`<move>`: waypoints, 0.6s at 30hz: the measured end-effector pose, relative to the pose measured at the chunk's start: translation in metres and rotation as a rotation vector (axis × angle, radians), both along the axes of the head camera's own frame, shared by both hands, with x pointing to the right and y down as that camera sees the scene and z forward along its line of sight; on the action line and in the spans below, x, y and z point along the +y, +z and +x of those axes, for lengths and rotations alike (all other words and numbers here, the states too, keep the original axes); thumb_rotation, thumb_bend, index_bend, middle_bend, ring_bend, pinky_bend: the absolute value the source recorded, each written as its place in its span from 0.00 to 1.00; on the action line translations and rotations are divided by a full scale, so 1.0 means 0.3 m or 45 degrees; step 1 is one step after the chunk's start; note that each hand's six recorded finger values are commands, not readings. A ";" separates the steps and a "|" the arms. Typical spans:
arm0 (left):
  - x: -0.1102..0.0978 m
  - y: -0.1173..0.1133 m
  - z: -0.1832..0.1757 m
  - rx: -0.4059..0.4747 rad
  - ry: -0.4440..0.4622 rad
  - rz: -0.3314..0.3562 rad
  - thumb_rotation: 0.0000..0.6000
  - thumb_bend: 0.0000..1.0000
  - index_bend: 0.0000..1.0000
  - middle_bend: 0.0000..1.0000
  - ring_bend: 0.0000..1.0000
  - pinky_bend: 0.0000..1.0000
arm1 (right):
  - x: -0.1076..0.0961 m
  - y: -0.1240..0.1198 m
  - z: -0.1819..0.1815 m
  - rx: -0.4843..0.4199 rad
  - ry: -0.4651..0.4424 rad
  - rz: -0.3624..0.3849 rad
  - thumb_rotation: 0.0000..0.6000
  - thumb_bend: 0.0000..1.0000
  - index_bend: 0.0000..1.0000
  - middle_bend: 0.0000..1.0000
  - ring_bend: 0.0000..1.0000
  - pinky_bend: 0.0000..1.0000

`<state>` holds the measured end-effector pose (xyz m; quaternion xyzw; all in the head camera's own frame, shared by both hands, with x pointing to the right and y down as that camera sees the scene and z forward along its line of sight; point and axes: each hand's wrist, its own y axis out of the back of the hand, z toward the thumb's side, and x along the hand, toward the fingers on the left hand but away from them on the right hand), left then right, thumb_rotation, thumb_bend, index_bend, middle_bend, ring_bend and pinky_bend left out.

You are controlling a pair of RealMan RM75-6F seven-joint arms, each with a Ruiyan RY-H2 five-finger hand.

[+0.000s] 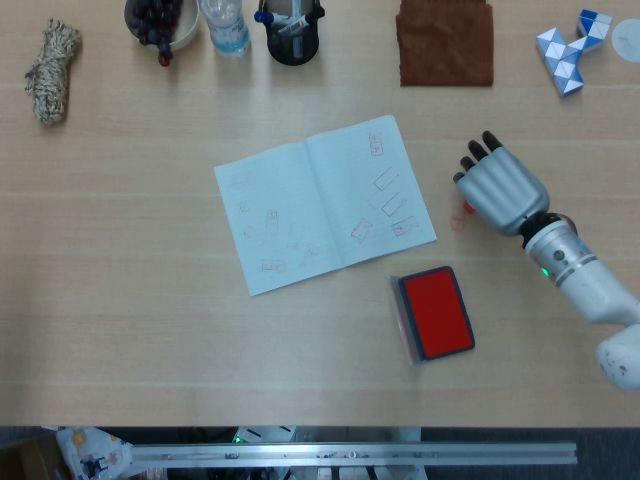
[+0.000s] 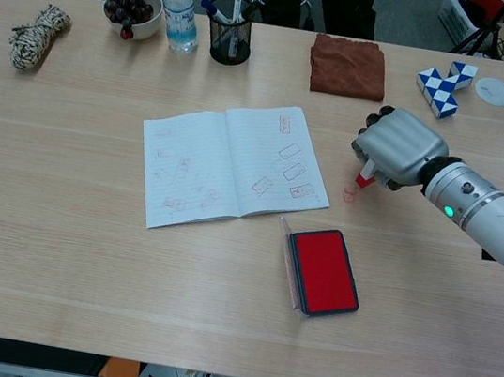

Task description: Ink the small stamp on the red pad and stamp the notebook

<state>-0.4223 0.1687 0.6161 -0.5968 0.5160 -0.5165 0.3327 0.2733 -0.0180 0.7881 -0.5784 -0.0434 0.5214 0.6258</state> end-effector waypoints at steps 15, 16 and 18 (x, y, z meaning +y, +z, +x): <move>0.004 0.007 -0.007 -0.004 0.003 -0.009 1.00 0.20 0.11 0.05 0.15 0.17 | 0.020 0.010 0.024 0.003 0.022 0.005 1.00 0.32 0.51 0.38 0.22 0.22; 0.004 0.007 -0.008 -0.004 0.003 -0.009 1.00 0.20 0.11 0.05 0.15 0.17 | 0.021 0.010 0.024 0.002 0.024 0.004 1.00 0.32 0.50 0.37 0.22 0.22; 0.004 0.007 -0.009 -0.004 0.003 -0.009 1.00 0.20 0.11 0.05 0.15 0.17 | 0.023 0.011 0.024 -0.002 0.026 0.002 1.00 0.32 0.49 0.37 0.21 0.22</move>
